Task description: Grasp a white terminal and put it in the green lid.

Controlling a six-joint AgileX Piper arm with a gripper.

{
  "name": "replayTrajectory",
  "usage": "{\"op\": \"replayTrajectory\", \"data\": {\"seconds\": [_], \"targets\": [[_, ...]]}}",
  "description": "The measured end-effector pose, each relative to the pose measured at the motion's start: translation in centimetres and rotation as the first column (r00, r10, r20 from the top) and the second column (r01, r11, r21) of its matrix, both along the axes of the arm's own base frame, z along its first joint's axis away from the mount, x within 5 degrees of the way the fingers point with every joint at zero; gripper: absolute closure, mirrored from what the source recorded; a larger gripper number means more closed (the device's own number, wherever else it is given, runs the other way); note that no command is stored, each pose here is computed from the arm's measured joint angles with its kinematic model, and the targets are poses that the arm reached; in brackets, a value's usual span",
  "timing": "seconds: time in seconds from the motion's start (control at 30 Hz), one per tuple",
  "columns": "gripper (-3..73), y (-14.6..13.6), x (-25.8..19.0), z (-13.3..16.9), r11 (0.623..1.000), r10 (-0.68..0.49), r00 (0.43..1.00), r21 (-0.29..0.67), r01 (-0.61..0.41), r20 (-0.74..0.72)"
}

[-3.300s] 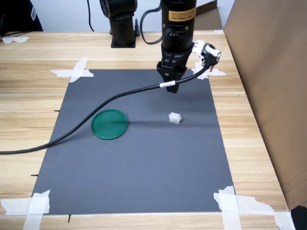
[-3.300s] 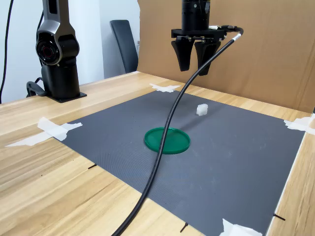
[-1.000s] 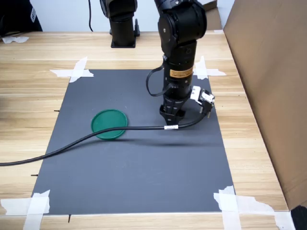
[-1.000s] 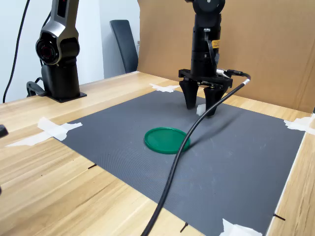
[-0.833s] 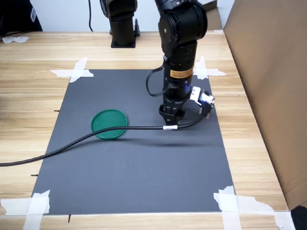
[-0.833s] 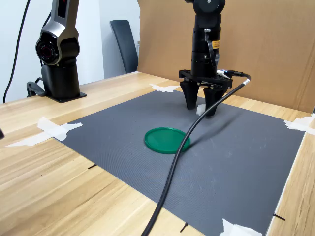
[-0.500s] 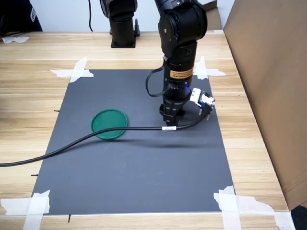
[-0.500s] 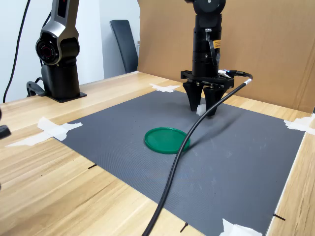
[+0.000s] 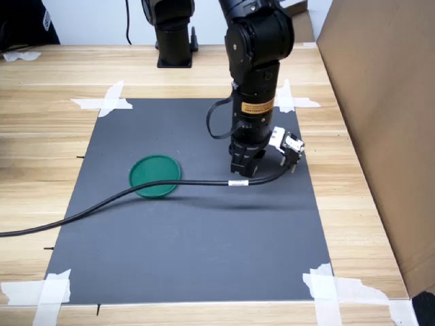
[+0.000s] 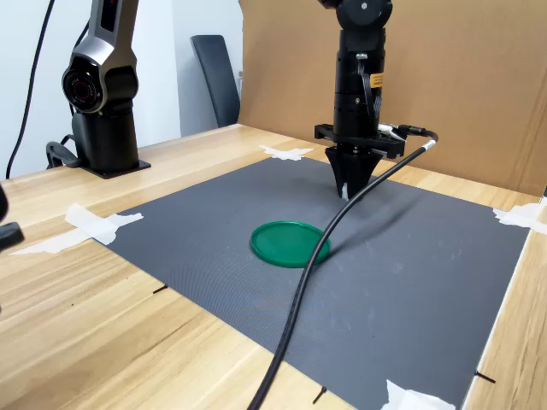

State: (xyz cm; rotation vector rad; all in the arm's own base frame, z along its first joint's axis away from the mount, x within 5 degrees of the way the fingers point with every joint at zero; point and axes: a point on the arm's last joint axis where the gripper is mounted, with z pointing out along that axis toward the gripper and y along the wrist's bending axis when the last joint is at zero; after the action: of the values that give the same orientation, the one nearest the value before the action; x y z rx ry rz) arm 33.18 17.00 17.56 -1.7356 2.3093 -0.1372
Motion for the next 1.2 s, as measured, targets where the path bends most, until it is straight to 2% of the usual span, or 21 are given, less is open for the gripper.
{"op": "replayTrajectory", "data": {"seconds": [0.17,0.3,0.33,0.37,0.43,0.53,0.57,0.63,0.9,0.97,1.03,1.2], "targets": [[60.3,0.1,-0.1,0.1,1.000,-0.024,1.000,0.019,0.024,-0.015],[60.3,-0.3,-0.1,2.7,0.994,-0.093,0.996,0.065,0.093,0.002],[60.3,-1.5,0.5,5.8,0.981,-0.154,0.987,0.127,0.146,0.051],[60.3,-2.1,0.7,6.8,0.975,-0.177,0.982,0.146,0.166,0.068],[60.3,-3.6,1.1,8.6,0.962,-0.226,0.968,0.182,0.204,0.106],[60.3,-5.4,1.3,9.7,0.951,-0.266,0.955,0.195,0.238,0.130],[60.3,-7.7,1.6,10.2,0.938,-0.318,0.940,0.189,0.292,0.127],[60.3,-9.9,1.6,10.2,0.930,-0.348,0.932,0.159,0.331,0.100],[60.3,-15.3,1.7,9.8,0.916,-0.396,0.915,0.101,0.388,0.080],[60.3,-15.8,1.3,9.2,0.921,-0.386,0.920,0.082,0.380,0.066],[60.3,-16.4,0.6,7.3,0.929,-0.368,0.929,0.051,0.366,0.044],[60.3,-16.8,0.0,4.9,0.935,-0.355,0.932,0.029,0.354,0.077]]}}
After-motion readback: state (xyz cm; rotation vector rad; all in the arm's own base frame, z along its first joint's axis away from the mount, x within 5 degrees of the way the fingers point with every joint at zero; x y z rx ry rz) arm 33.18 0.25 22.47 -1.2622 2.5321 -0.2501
